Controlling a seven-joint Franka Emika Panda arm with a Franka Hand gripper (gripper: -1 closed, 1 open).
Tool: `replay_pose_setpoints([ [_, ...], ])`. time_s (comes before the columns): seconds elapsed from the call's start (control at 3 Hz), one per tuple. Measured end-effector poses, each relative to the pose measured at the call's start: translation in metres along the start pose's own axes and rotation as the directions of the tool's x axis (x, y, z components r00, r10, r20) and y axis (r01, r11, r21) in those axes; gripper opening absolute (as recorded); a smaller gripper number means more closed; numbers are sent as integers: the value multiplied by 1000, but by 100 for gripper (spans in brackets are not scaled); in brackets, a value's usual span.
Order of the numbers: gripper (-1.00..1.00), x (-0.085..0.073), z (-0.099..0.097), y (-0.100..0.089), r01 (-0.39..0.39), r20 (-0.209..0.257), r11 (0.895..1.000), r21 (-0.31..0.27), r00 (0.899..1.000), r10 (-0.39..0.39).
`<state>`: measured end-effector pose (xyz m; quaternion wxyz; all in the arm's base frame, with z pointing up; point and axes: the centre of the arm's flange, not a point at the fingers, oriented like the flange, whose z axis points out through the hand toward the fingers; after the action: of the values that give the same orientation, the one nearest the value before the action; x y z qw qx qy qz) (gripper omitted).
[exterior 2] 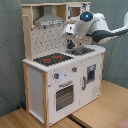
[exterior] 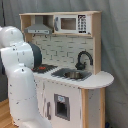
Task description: Play with the kitchen
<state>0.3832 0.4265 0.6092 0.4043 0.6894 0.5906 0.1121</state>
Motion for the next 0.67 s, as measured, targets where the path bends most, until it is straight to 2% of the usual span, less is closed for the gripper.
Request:
replay_pose_setpoints([
  [0.33, 100, 12, -10, -6, 55, 53, 994, -94, 997, -50],
  [0.67, 100, 20, -25, -14, 117, 110, 975, -190, 989, -97],
])
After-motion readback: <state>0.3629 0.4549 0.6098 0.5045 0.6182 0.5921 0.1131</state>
